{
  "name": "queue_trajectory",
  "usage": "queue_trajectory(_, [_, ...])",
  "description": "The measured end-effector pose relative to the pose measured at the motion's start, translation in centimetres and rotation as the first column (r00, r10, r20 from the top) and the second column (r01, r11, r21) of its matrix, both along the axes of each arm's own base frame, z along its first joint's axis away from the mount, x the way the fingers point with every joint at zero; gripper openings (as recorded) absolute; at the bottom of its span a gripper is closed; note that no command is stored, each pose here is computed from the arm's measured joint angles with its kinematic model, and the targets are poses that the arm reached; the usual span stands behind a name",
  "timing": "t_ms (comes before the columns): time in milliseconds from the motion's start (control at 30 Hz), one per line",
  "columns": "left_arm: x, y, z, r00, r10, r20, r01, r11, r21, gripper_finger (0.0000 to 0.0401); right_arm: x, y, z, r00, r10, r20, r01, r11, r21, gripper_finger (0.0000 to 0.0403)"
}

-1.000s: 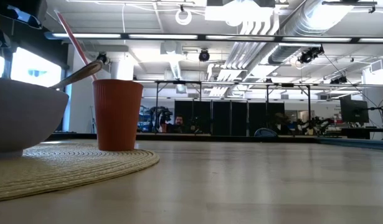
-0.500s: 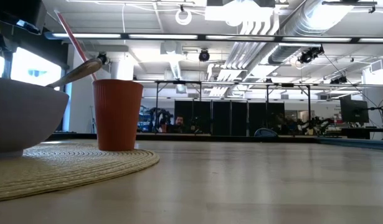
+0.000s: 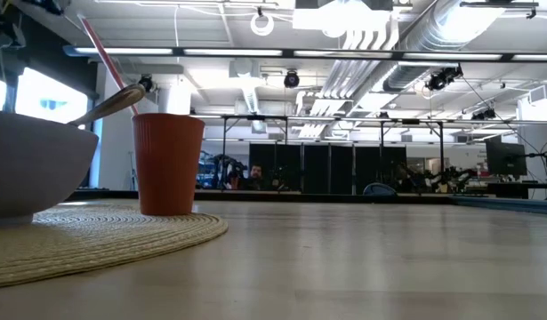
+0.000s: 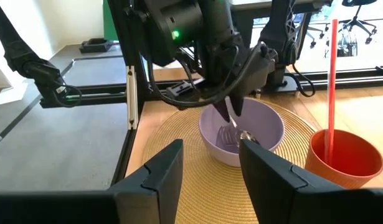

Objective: Pick & Place Utensil
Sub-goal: Return to Home Position

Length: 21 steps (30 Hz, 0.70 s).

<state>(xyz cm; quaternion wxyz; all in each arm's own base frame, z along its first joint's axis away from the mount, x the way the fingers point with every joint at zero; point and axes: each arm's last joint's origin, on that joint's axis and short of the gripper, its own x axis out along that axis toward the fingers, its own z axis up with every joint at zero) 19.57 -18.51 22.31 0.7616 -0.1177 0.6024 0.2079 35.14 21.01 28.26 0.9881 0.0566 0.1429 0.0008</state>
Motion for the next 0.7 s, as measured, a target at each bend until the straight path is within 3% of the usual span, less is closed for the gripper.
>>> queue_trajectory(133, [0.5, -0.2, 1.3, 0.996, -0.064, 0.061, 0.061, 0.997, 0.041, 0.0125, -0.1, 0.1, 0.0, 1.000, 0.004, 0.000, -0.004, 1.000, -0.001, 0.0151])
queue_trajectory(267, [0.2, -0.6, 3.7, 0.961, -0.171, 0.216, 0.152, 0.983, 0.102, 0.0141, -0.2, 0.3, 0.0, 1.000, 0.016, 0.000, -0.016, 1.000, -0.012, 0.0152])
queue_trajectory(467, [-0.8, -1.3, 7.0, 0.833, -0.313, 0.457, 0.264, 0.950, 0.170, 0.0143, -0.2, 0.4, 0.0, 0.997, 0.082, -0.009, -0.082, 0.995, -0.053, 0.0151])
queue_trajectory(700, [-1.2, -3.4, 8.1, 0.667, -0.499, 0.554, 0.407, 0.866, 0.290, 0.0143, -0.3, 0.7, -0.2, 0.985, 0.170, -0.032, -0.171, 0.983, -0.065, 0.0151])
